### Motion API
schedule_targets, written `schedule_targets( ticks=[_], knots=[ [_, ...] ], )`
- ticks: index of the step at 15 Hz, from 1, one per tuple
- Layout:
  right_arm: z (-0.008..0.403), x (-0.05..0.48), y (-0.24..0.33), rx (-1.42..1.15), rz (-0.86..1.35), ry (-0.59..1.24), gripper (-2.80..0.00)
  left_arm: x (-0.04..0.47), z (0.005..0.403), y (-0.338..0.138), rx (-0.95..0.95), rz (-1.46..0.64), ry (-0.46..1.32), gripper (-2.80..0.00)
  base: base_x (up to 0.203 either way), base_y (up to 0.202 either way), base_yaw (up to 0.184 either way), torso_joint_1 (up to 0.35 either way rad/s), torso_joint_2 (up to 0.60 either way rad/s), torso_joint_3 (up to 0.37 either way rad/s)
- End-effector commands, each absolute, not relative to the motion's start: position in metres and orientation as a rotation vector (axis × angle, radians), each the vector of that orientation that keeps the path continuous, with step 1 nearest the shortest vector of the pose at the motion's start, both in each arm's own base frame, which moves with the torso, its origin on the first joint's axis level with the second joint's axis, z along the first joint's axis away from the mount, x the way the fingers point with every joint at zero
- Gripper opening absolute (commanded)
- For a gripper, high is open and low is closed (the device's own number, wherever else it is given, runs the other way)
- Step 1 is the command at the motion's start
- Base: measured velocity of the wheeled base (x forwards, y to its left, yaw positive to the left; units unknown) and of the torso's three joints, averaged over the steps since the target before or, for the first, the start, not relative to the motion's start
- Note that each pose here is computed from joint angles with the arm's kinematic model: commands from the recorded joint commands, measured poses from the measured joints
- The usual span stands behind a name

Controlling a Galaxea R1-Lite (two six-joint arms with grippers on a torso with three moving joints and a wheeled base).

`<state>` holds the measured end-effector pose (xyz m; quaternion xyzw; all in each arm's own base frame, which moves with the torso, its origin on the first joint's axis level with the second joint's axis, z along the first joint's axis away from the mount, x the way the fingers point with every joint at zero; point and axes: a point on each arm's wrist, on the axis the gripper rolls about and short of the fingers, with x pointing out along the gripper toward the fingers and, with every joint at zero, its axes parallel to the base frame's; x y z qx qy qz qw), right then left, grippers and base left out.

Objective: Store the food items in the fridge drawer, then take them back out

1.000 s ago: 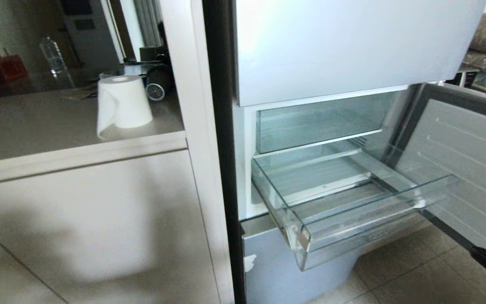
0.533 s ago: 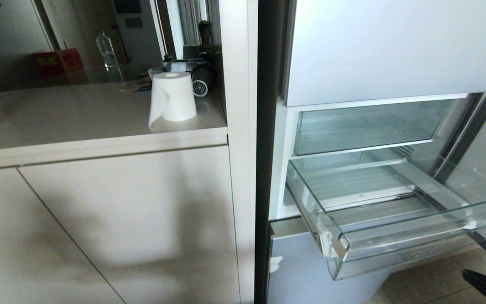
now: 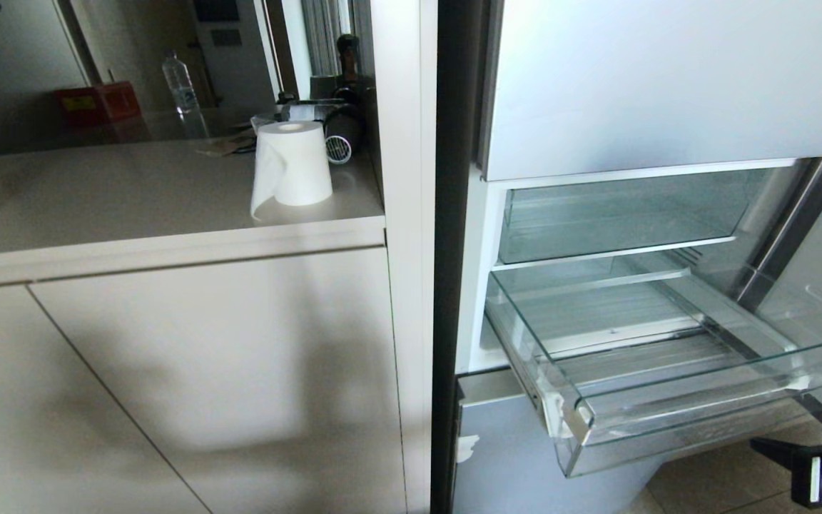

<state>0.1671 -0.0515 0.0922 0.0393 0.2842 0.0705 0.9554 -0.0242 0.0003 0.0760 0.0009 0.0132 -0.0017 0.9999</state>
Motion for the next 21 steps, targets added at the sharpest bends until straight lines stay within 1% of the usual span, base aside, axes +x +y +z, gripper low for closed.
schedule_targets(
  ticks=[1,5,7,11,13,17,19,21],
  knots=[
    [0.075,0.196,-0.056,0.110,0.178,0.659,-2.80,-0.024,0.076,0.000,0.002,-0.003,0.026,-2.80,0.000,0.000,0.000,0.000,0.00,0.000],
    [0.064,0.246,-0.049,0.095,0.262,0.682,-2.80,-0.024,0.076,0.000,0.002,-0.003,0.026,-2.80,0.000,0.000,0.000,0.000,0.00,0.000],
    [0.060,0.275,-0.044,0.082,0.297,0.666,-2.80,-0.024,0.076,0.000,0.002,-0.003,0.026,-2.80,0.000,0.000,0.000,0.000,0.00,0.000],
    [0.057,0.336,-0.027,0.146,0.337,0.569,-2.80,-0.024,0.076,0.000,0.002,-0.003,0.026,-2.80,0.000,0.000,0.000,0.000,0.00,0.000],
    [0.053,0.364,-0.012,0.226,0.353,0.495,-2.80,-0.024,0.076,0.000,0.002,-0.003,0.026,-2.80,0.000,0.000,0.000,0.000,0.00,0.000],
    [0.047,0.391,0.006,0.302,0.356,0.445,-2.80,-0.024,0.076,0.000,0.002,-0.003,0.026,-2.80,0.000,0.000,0.000,0.000,0.00,0.000],
    [0.050,0.396,0.008,0.367,0.352,0.399,-2.80,-0.024,0.076,0.000,0.002,-0.003,0.026,-2.80,0.000,0.000,0.000,0.000,0.00,0.000],
    [0.054,0.391,0.008,0.382,0.350,0.394,-2.80,-0.024,0.076,0.000,0.002,-0.003,0.026,-2.80,0.000,0.000,0.000,0.000,0.00,0.000]
  ],
)
